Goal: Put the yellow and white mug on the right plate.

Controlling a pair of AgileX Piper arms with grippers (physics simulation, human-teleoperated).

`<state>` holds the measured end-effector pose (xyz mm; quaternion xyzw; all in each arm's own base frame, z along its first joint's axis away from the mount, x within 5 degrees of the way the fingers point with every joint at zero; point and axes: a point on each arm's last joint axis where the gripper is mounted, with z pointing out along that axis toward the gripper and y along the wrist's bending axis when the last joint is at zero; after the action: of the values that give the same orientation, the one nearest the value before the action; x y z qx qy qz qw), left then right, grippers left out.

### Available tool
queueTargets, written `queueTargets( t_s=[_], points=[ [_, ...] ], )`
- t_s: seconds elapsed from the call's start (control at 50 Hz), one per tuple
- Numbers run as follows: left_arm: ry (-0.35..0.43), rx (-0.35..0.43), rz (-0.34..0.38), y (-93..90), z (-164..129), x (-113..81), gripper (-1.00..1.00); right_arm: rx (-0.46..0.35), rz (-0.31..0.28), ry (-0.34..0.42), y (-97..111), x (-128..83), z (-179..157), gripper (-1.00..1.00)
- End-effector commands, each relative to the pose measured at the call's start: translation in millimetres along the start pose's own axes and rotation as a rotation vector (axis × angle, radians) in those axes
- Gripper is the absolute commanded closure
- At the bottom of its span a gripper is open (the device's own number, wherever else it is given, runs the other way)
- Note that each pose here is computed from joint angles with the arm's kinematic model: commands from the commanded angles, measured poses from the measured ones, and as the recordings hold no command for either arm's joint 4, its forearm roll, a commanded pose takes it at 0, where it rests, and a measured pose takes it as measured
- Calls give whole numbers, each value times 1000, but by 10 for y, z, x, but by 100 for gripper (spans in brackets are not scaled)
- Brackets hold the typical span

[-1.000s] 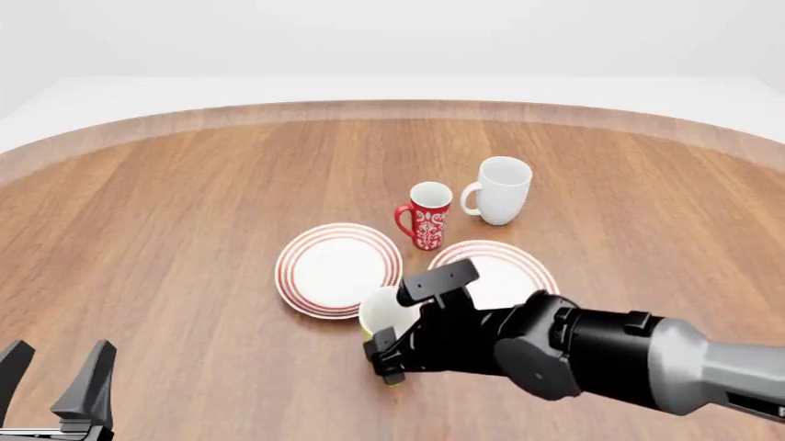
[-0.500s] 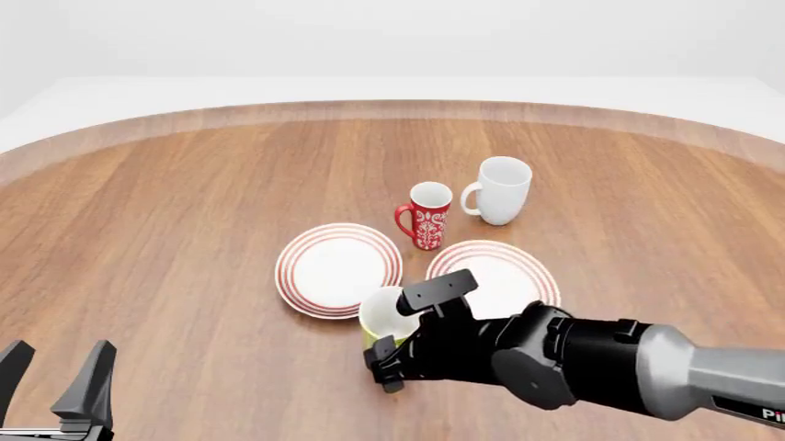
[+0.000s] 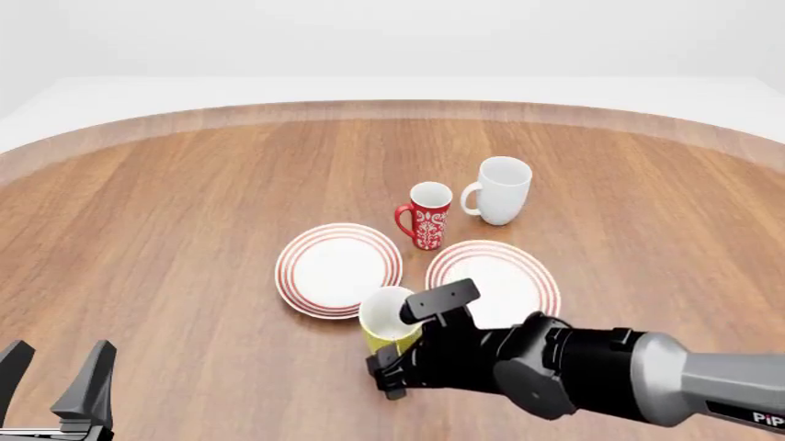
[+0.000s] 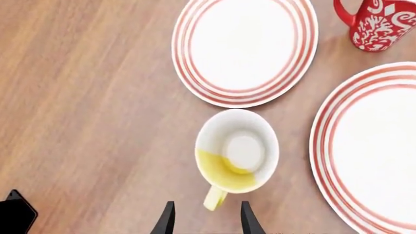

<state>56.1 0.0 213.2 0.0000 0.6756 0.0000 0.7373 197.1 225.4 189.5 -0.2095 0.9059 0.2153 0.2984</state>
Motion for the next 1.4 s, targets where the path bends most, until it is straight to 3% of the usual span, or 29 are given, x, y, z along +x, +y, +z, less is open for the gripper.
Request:
queueTargets(
  t_s=[0.02,1.4],
  points=[
    [0,0,0,0,0,0,-100,3,7,4,-28,54,29,-100],
    [0,0,0,0,0,0,-100,-11,25,27,24,186,263,-100]
  ],
)
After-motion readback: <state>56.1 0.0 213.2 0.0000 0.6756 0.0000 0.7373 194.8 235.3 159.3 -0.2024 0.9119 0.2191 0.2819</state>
